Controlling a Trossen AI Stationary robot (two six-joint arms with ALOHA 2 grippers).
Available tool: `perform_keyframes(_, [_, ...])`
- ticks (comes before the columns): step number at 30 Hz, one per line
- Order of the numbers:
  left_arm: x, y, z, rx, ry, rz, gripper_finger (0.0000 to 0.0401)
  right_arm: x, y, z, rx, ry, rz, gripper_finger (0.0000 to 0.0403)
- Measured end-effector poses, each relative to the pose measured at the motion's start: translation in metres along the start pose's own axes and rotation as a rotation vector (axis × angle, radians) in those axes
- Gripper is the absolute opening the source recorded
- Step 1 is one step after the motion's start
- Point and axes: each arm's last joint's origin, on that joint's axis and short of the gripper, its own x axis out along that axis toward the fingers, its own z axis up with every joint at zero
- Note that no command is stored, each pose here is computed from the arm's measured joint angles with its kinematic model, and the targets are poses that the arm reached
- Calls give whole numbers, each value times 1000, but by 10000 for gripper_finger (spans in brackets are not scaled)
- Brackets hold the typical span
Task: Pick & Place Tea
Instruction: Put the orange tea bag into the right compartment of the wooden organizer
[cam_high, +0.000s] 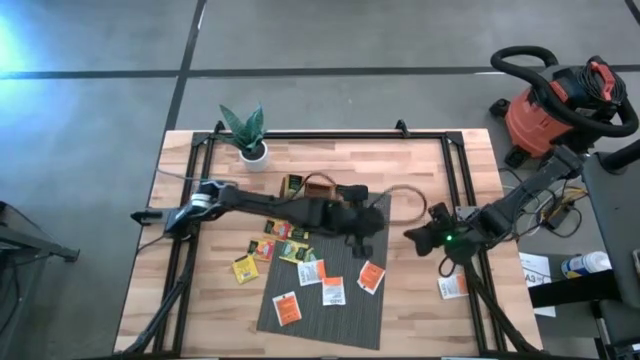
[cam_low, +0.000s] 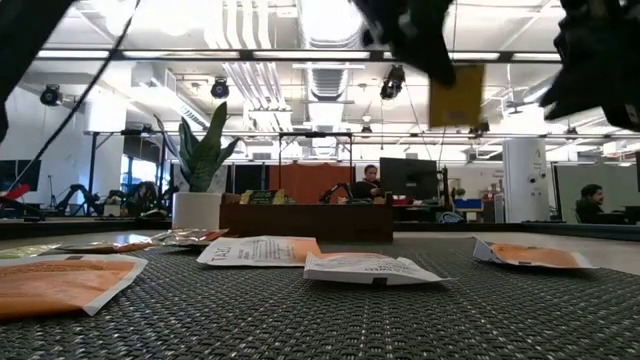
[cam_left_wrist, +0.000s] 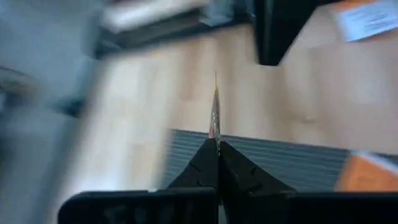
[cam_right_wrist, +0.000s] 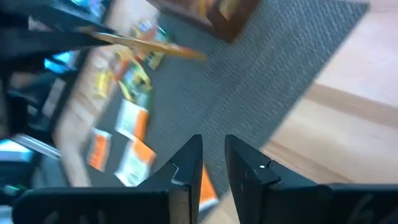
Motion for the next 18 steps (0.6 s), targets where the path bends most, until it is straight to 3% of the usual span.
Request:
perform_keyframes(3, [-15, -2, 3, 94, 12, 164, 1, -4, 5, 7, 54, -26, 48, 68])
perform_keyframes(8, [-19, -3, 3, 154, 43, 352, 0, -3, 17, 15, 171, -86, 138, 88])
perform_keyframes(18, [-10, -14, -16, 112, 83, 373, 0, 8, 32, 31, 350, -172, 235, 167])
